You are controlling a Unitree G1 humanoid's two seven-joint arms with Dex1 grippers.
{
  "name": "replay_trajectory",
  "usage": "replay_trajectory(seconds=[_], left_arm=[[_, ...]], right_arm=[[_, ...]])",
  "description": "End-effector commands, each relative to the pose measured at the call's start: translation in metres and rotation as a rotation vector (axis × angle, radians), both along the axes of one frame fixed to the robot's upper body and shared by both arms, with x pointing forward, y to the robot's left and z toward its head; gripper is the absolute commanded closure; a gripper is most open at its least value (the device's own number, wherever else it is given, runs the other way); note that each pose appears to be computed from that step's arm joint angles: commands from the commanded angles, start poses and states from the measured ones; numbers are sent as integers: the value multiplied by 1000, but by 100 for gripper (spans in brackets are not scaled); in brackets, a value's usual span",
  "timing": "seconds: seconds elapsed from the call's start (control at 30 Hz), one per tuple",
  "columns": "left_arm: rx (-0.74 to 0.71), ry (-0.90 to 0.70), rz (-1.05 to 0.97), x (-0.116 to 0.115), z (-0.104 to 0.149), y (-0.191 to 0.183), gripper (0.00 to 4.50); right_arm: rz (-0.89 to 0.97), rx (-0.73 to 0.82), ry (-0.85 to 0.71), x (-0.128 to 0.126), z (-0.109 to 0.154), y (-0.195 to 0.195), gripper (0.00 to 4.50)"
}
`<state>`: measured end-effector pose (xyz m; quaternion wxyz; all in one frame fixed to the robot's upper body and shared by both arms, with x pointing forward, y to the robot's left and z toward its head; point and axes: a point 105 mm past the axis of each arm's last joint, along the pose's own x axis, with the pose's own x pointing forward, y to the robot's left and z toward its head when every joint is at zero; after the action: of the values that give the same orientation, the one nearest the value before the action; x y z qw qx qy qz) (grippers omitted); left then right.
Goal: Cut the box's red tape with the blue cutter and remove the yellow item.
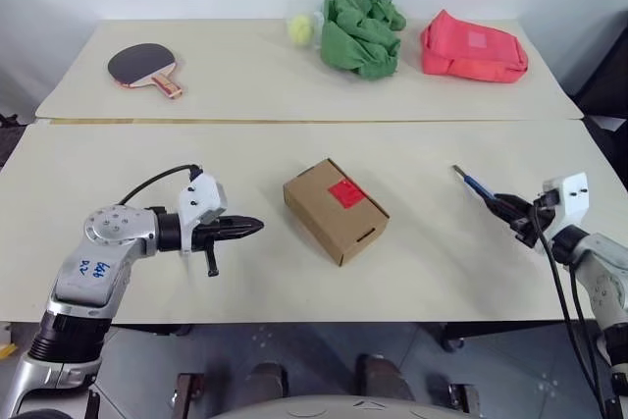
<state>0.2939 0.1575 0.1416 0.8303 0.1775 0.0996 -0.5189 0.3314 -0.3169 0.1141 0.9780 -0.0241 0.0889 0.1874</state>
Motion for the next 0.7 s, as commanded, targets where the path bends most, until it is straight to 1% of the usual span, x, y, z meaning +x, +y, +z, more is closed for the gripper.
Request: replay_trajectory(seconds=[0.03,0.07,0.13,0.2,0.27,0.33,0.37,0.43,0.47,0.5,0.6,0.67,0.7], left_arm=[[-33,-42,0,-6,9,-11,450],[-37,-36,6,-7,7,-13,450],[-47,-25,20,-9,3,-16,450],[-53,-20,33,-9,0,-17,450],[-58,-16,51,-8,-2,-21,450],[-59,-14,61,-7,-3,-23,450],[-56,-9,72,-4,-5,-25,450],[-47,-1,97,0,-11,-32,450],[-47,8,114,2,-13,-34,450],[-44,10,126,4,-14,-35,450],[-36,19,150,9,-18,-41,450],[-42,20,161,11,-18,-44,450],[-44,21,161,12,-18,-47,450]], right_arm=[[47,-55,-102,-9,35,-13,176],[96,-30,-148,-13,52,-9,135],[164,-12,-166,-18,73,-2,71],[264,-35,-147,-24,81,13,71],[389,-14,-133,-27,86,39,71],[434,1,-123,-28,87,51,71],[476,-29,-139,-23,82,67,88],[558,-120,-125,-12,62,104,132],[579,-171,-154,-7,56,118,166],[570,-188,-163,-2,52,125,194],[507,-244,-235,18,45,148,298],[490,-264,-257,24,41,157,371],[518,-300,-278,24,39,165,404]])
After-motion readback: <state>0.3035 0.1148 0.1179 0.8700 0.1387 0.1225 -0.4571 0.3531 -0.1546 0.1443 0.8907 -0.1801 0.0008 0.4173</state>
